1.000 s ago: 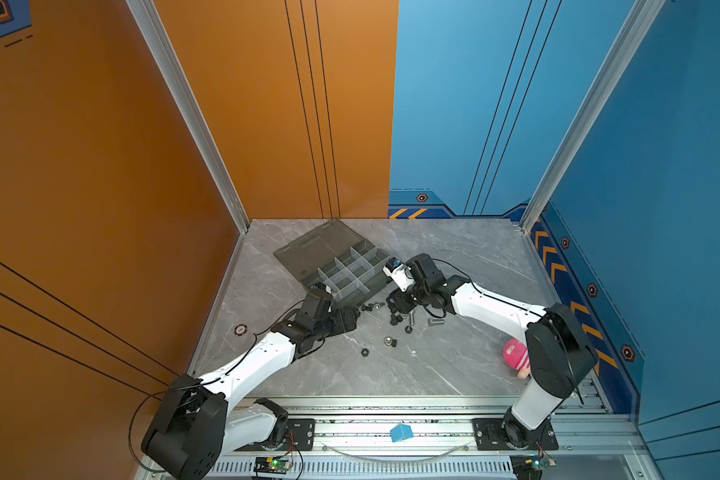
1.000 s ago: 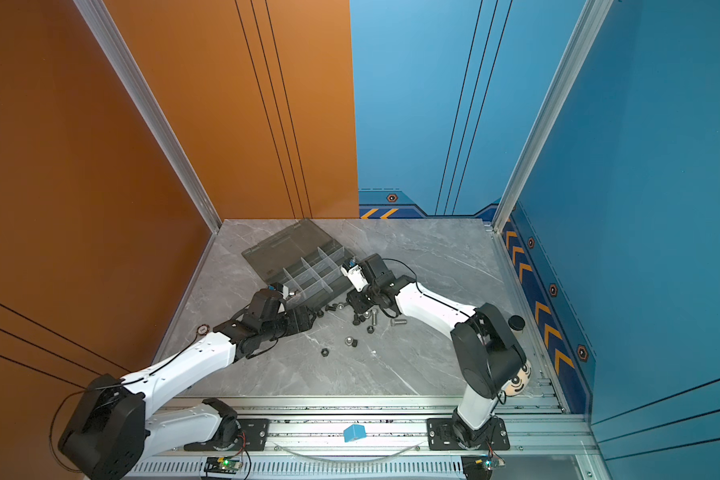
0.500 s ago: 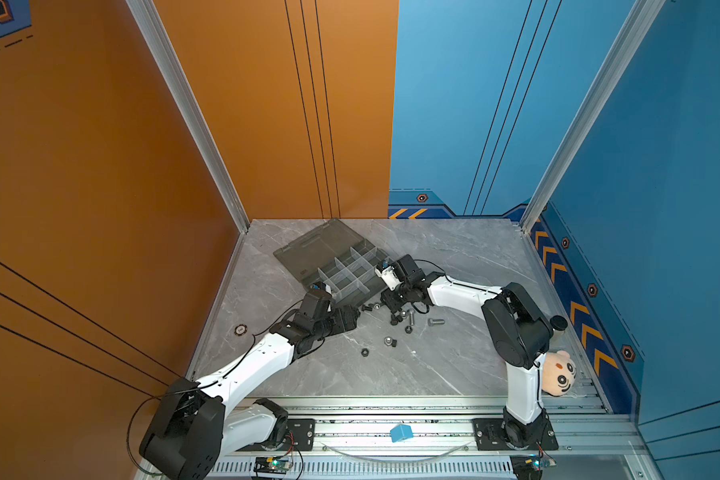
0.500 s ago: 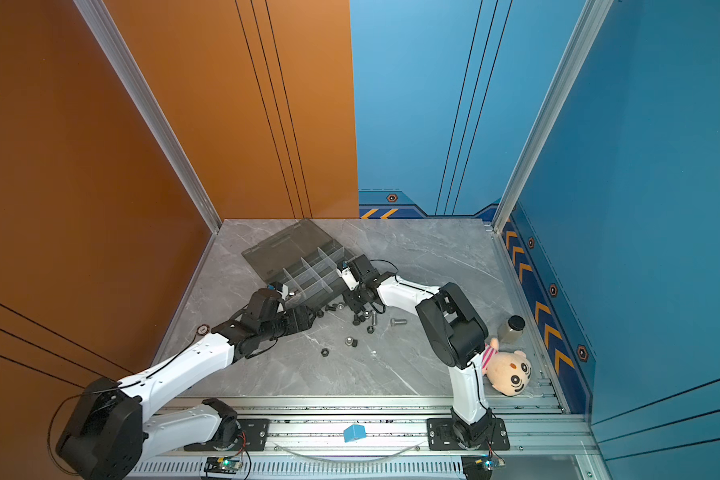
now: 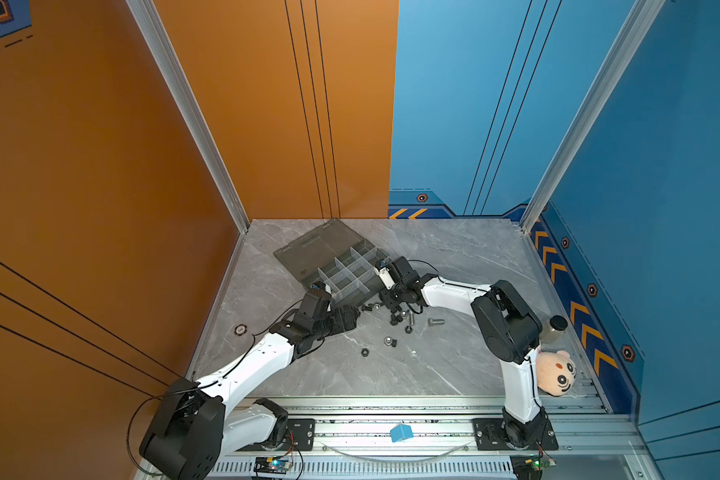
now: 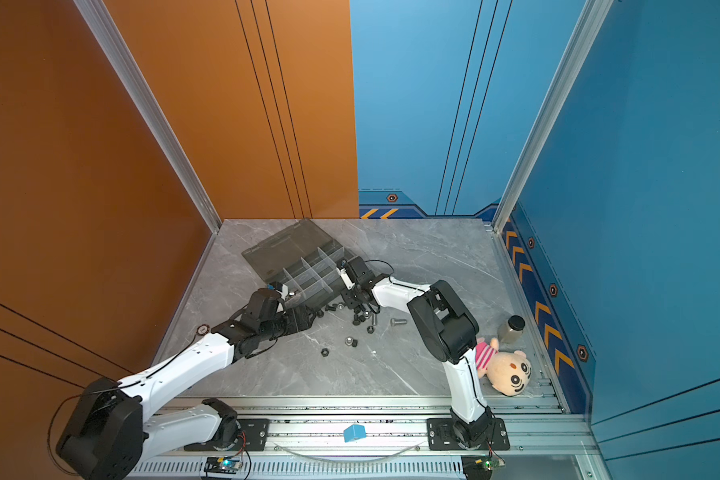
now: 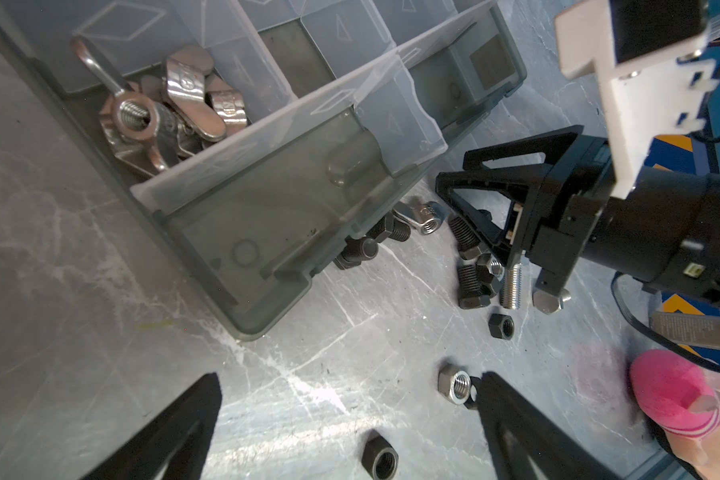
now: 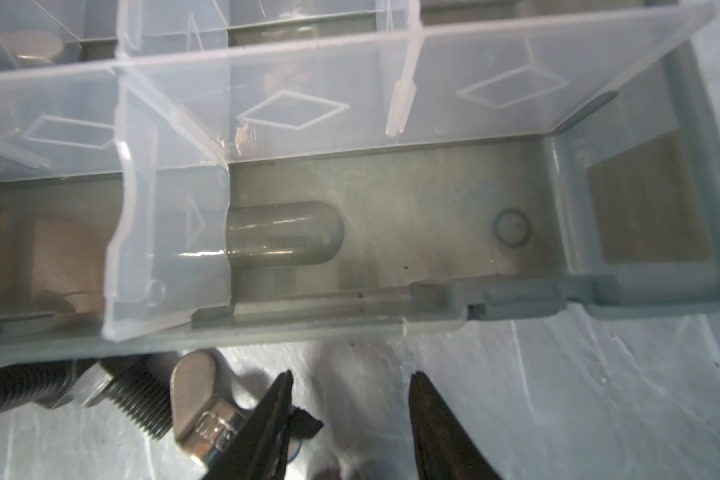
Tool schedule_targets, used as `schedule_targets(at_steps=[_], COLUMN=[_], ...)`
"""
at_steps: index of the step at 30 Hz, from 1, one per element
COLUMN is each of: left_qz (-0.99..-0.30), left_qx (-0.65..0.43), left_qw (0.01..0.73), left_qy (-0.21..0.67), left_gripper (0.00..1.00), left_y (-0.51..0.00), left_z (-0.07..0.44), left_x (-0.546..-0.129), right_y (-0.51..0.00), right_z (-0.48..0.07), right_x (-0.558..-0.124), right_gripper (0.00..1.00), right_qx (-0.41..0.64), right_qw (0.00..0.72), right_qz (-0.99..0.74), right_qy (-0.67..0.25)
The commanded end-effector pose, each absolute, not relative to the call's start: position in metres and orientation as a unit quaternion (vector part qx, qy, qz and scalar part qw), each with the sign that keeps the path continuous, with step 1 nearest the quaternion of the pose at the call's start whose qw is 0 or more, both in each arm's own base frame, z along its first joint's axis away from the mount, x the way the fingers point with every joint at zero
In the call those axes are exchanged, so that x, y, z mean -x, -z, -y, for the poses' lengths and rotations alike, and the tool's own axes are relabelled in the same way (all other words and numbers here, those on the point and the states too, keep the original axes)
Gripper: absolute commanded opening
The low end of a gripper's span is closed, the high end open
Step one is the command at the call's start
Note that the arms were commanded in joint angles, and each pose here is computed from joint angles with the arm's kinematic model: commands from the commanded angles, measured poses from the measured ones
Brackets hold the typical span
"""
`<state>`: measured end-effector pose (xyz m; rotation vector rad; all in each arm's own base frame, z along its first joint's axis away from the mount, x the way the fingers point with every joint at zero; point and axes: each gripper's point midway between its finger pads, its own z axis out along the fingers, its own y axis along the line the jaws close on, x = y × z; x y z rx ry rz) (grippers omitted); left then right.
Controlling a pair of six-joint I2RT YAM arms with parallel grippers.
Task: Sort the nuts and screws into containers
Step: 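Move the right gripper to another silver wing nut beside the box, then lower the right gripper around the silver wing nut beside the box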
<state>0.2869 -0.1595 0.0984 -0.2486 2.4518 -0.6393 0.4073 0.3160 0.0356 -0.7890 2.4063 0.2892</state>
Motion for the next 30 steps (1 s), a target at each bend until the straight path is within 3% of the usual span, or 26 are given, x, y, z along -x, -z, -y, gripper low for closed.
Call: schedule_targets(at_steps=[1,19,30], left_qz=[-0.923,-0.919,-0.92], left_qx=[0.087,0.097,0.098], left_qw=[0.288,0.3,0.296], left_qy=[0.239,0.237,0.239], left_gripper=[0.98,0.98,0.98], left_y=[-0.098,-0.103,-0.102], left_z=[0.156,0.147,0.148], left_x=[-0.283,-0.278,-0.278], right_y=[-0.029,-0.023,-0.057], right_z=[-0.323,-0.323,-0.306], right_x=[-0.413,-0.356,-0.37], right_gripper=[0.48,0.47,0.49], right_qx=[0.294,0.377,0.297], right_qw=[0.296,0.242,0.259], right_qz=[-0.903,-0.89,-0.909], right_qy=[-0.1,-0.085,-0.136])
